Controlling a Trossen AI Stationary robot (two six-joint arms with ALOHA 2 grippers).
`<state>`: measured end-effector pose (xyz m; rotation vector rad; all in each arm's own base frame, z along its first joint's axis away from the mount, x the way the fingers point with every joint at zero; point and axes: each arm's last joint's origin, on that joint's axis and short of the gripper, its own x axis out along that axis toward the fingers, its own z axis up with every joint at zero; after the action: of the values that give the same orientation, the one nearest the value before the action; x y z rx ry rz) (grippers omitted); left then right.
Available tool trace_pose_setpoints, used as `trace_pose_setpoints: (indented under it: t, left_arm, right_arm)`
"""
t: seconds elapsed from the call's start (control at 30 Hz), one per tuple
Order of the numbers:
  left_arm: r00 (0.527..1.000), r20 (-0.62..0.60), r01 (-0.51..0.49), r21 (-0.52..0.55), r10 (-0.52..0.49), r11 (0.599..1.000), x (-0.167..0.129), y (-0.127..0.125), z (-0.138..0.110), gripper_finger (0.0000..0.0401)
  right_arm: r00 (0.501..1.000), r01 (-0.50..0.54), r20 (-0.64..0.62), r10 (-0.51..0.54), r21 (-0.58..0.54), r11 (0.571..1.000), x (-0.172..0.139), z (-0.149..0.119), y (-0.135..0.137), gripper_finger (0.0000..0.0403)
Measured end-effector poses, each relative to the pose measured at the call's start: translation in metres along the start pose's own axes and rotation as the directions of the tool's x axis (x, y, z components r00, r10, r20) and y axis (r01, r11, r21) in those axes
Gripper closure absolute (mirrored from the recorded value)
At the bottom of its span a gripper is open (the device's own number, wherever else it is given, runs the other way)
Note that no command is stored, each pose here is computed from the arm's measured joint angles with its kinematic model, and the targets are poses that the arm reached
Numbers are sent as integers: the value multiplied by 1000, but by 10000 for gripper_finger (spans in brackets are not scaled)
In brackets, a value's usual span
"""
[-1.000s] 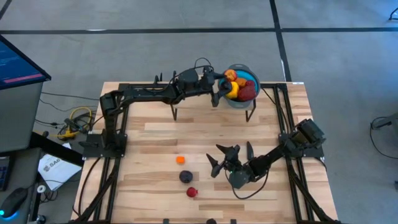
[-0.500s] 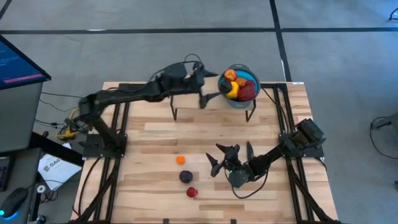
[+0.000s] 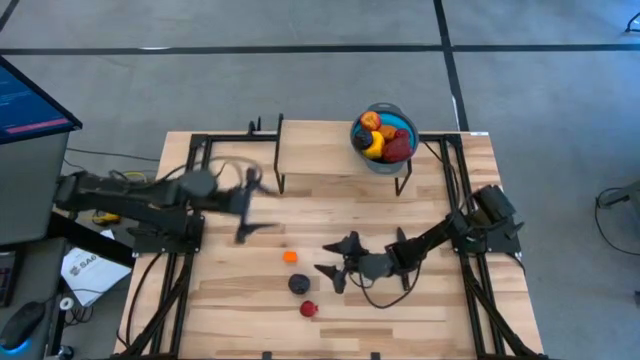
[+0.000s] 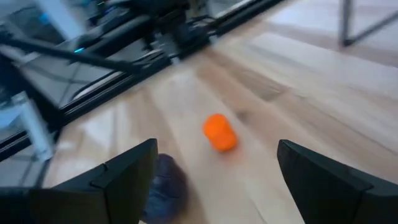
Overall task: Pick & Place Fruit
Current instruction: Put the orange into the strainer bowl
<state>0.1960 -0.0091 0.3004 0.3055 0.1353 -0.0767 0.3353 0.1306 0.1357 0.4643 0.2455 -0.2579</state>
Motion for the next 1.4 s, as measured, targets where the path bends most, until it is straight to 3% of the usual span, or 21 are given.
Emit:
trace_pose_setpoints:
  t: [0.17,0.3,0.5,0.7,1.0,1.27,1.4]
  left_arm:
    - [997,49,73,-137,-67,988,-33,-39,-51,104]
    - [998,47,48,-230,-38,972,-44,-59,-90,104]
    - [999,37,32,-326,-21,945,-46,-74,-125,105]
    - [999,27,37,-375,-29,926,-43,-77,-130,105]
    - [999,-22,29,-427,-42,904,-38,-80,-135,105]
    - [999,18,36,-418,-31,908,-35,-80,-132,105]
    - [999,40,40,-411,-25,911,-34,-80,-130,105]
  right_arm:
    - [994,-105,-6,105,-149,983,13,23,18,79]
    - [995,-100,-24,97,-308,946,22,43,39,79]
    - [992,-72,-127,21,-409,910,27,64,60,79]
    - [988,-98,-149,41,-398,912,25,68,85,79]
    - [963,-38,-253,-94,-472,881,72,26,90,79]
    - [904,-129,-412,-114,-517,846,78,45,88,79]
    - [909,-63,-395,-129,-439,896,86,56,76,79]
